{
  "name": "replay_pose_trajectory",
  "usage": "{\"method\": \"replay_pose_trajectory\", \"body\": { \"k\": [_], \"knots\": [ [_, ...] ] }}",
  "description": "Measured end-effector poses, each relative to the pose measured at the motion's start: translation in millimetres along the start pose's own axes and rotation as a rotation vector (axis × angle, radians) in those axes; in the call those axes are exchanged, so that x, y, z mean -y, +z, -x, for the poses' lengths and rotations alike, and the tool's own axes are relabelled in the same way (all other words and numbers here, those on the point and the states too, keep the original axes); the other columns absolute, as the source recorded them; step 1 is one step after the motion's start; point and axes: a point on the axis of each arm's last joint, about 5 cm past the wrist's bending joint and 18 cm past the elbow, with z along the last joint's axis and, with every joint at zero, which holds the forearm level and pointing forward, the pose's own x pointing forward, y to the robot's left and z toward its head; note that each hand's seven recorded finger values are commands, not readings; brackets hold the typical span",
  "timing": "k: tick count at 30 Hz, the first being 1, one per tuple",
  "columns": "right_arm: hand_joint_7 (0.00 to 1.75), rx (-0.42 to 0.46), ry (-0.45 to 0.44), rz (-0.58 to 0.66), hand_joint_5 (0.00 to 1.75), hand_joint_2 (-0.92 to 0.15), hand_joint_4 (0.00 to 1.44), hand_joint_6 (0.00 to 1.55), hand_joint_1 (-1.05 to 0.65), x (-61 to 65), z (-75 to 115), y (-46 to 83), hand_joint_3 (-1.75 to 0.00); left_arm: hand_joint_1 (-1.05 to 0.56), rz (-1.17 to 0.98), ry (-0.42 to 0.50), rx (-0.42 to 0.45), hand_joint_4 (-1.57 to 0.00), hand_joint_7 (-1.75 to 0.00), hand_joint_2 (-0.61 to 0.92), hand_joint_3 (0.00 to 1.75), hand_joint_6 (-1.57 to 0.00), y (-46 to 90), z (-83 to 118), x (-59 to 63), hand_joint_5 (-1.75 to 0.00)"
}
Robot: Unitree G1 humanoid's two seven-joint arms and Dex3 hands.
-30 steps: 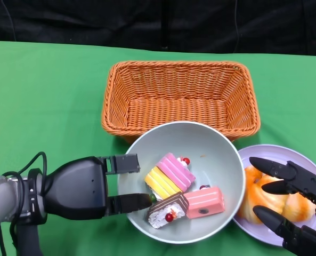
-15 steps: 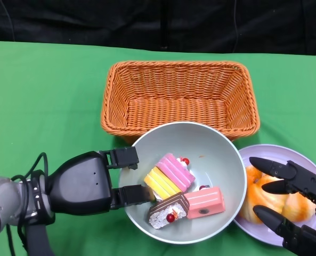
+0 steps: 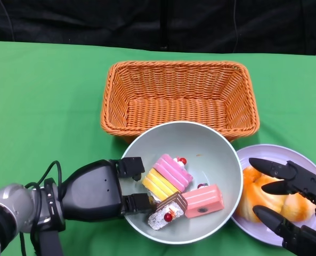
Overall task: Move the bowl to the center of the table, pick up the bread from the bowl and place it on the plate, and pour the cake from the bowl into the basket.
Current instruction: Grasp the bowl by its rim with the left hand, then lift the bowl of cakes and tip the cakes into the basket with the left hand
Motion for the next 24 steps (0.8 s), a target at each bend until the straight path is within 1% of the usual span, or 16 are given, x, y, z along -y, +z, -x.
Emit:
{"method": "replay_pose_trajectory", "body": {
  "k": [1,2,3,5,6,7,10,11,12,14,16,19,21,23,24],
  "knots": [
    [0.42,0.000,0.000,0.000,0.86,-0.92,0.51,0.48,-0.40,0.0,0.0,0.0,-0.28,-0.38,0.005,-0.003,0.004,-0.57,-0.36,0.80,0.00,-1.00,0.4,0,0.5,-1.38],
    [0.42,0.000,0.000,0.000,0.86,-0.92,0.51,0.48,-0.40,0.0,0.0,0.0,-0.28,-0.38,0.007,-0.003,0.007,-0.57,-0.37,0.80,0.00,-1.02,0.4,0,0.8,-1.42],
    [0.42,0.000,0.000,0.000,0.87,-0.92,0.51,0.48,-0.40,0.0,0.0,0.0,-0.28,-0.41,0.005,0.003,0.012,-0.63,-0.77,0.81,0.00,-0.92,0.4,0,1.3,-1.61],
    [0.43,0.000,0.000,-0.001,0.87,-0.92,0.51,0.48,-0.40,-0.1,0.0,0.0,-0.28,-0.40,-0.013,0.032,0.033,-0.81,-1.34,0.85,0.01,-0.78,0.9,1,3.0,-1.72],
    [0.43,-0.001,0.000,-0.001,0.87,-0.92,0.51,0.48,-0.40,-0.2,0.0,0.1,-0.28,-0.39,-0.017,0.054,0.035,-0.85,-1.42,0.86,0.01,-0.76,1.3,2,3.7,-1.73],
    [0.43,-0.001,0.000,-0.002,0.87,-0.92,0.51,0.48,-0.40,-0.3,0.0,0.2,-0.28,-0.38,-0.017,0.074,0.035,-0.86,-1.44,0.86,0.01,-0.76,1.3,2,3.9,-1.74],
    [0.44,0.003,-0.001,-0.005,0.87,-0.92,0.51,0.48,-0.39,-0.7,-0.1,1.3,-0.28,-0.35,0.007,0.113,0.038,-0.87,-1.42,0.86,0.01,-0.76,2.1,2,3.1,-1.75],
    [0.44,0.004,-0.001,-0.005,0.87,-0.92,0.51,0.48,-0.39,-0.6,-0.1,1.3,-0.28,-0.31,0.013,0.125,0.041,-0.89,-1.47,0.88,0.01,-0.76,2.2,2,2.2,-1.75],
    [0.44,0.003,-0.001,-0.005,0.87,-0.92,0.51,0.48,-0.39,-0.7,0.0,1.3,-0.28,-0.31,0.016,0.133,0.041,-0.89,-1.47,0.88,0.01,-0.76,1.3,3,0.6,-1.75],
    [0.44,0.002,-0.001,-0.006,0.87,-0.92,0.51,0.48,-0.39,-0.6,0.3,1.2,-0.28,-0.29,0.021,0.153,0.040,-0.91,-1.66,0.91,0.03,-0.71,1.5,5,-2.0,-1.75],
    [0.44,0.000,-0.001,-0.006,0.87,-0.92,0.51,0.47,-0.40,-0.6,0.6,1.0,-0.29,-0.28,0.024,0.178,0.032,-0.92,-1.72,0.92,0.04,-0.69,0.7,8,-5.7,-1.75],
    [0.45,0.000,-0.001,-0.006,0.87,-0.92,0.51,0.47,-0.40,-0.6,0.6,1.0,-0.29,-0.28,0.020,0.194,0.024,-0.92,-1.73,0.92,0.04,-0.69,-0.8,9,-9.4,-1.75],
    [0.45,0.000,-0.001,-0.006,0.87,-0.92,0.51,0.47,-0.40,-0.5,0.6,1.1,-0.29,-0.28,0.029,0.195,0.028,-0.94,-1.71,0.92,0.05,-0.70,0.1,10,-11.8,-1.75],
    [0.45,0.000,-0.002,-0.005,0.87,-0.92,0.51,0.47,-0.39,-0.4,0.6,1.0,-0.29,-0.29,0.033,0.204,0.033,-0.94,-1.70,0.92,0.05,-0.71,-0.5,10,-16.0,-1.75],
    [0.45,0.003,-0.001,-0.005,0.87,-0.92,0.52,0.47,-0.40,-0.4,0.1,1.2,-0.29,-0.31,0.052,0.204,0.020,-0.94,-1.70,0.92,0.06,-0.71,0.7,11,-19.8,-1.75]
  ]
}}
